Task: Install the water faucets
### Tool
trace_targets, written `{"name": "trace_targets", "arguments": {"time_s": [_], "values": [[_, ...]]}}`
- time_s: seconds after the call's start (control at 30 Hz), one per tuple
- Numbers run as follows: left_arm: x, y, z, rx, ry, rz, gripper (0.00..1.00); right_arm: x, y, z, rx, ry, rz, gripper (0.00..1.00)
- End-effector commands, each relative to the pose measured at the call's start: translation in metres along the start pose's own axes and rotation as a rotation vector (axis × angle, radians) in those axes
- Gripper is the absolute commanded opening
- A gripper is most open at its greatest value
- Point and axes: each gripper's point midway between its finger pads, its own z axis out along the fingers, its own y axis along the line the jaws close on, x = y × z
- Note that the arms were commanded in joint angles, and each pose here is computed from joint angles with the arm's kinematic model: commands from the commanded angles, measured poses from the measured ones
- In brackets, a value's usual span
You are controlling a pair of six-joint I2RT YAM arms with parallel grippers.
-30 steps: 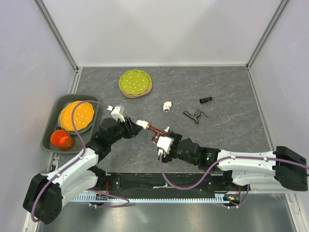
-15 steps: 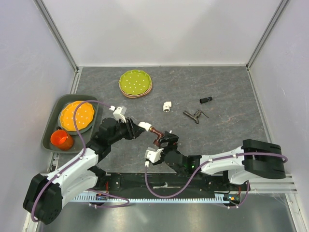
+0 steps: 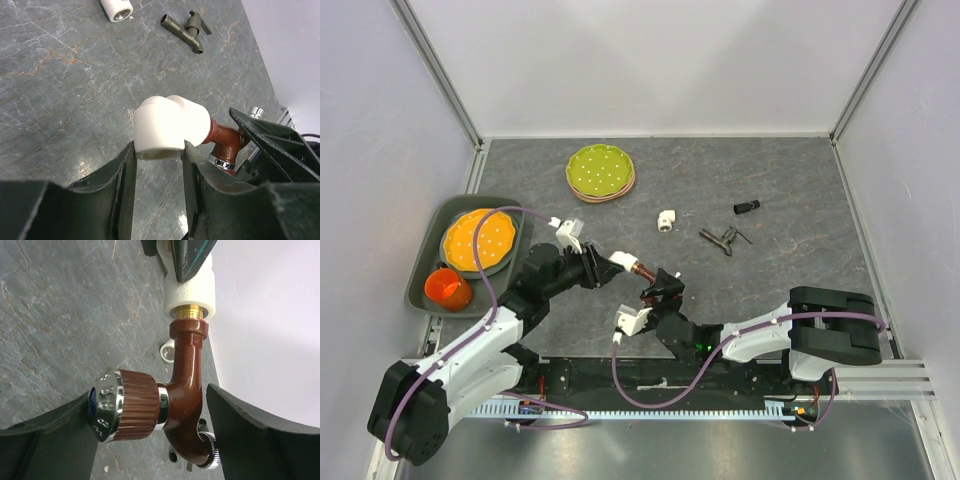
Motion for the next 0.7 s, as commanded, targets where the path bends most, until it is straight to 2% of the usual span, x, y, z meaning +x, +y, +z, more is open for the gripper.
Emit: {"name": "trace_targets", "arguments": {"time_s": [0.0, 0.27, 0.5, 0.67], "values": [[-0.018, -0.025, -0.002, 0.108, -0.057, 0.008, 0.02, -0.016, -0.023, 0.003, 0.067, -0.035, 0.132, 0.81], [-0.017, -0.025, -0.002, 0.116, -0.06, 0.015, 0.02, -0.028, -0.031, 0.004, -0.016, -0.102, 0.322, 0.51], [-0.018, -0.025, -0.004, 0.119, -0.074, 0.024, 0.02, -0.038, -0.044, 0.003, -0.088, -0.18, 0.535, 0.37], [-0.019, -0.026, -0.005, 0.126, -0.089, 0.033, 0.02, -0.038, -0.063, 0.005, -0.129, -0.241, 0.776, 0.27]]}}
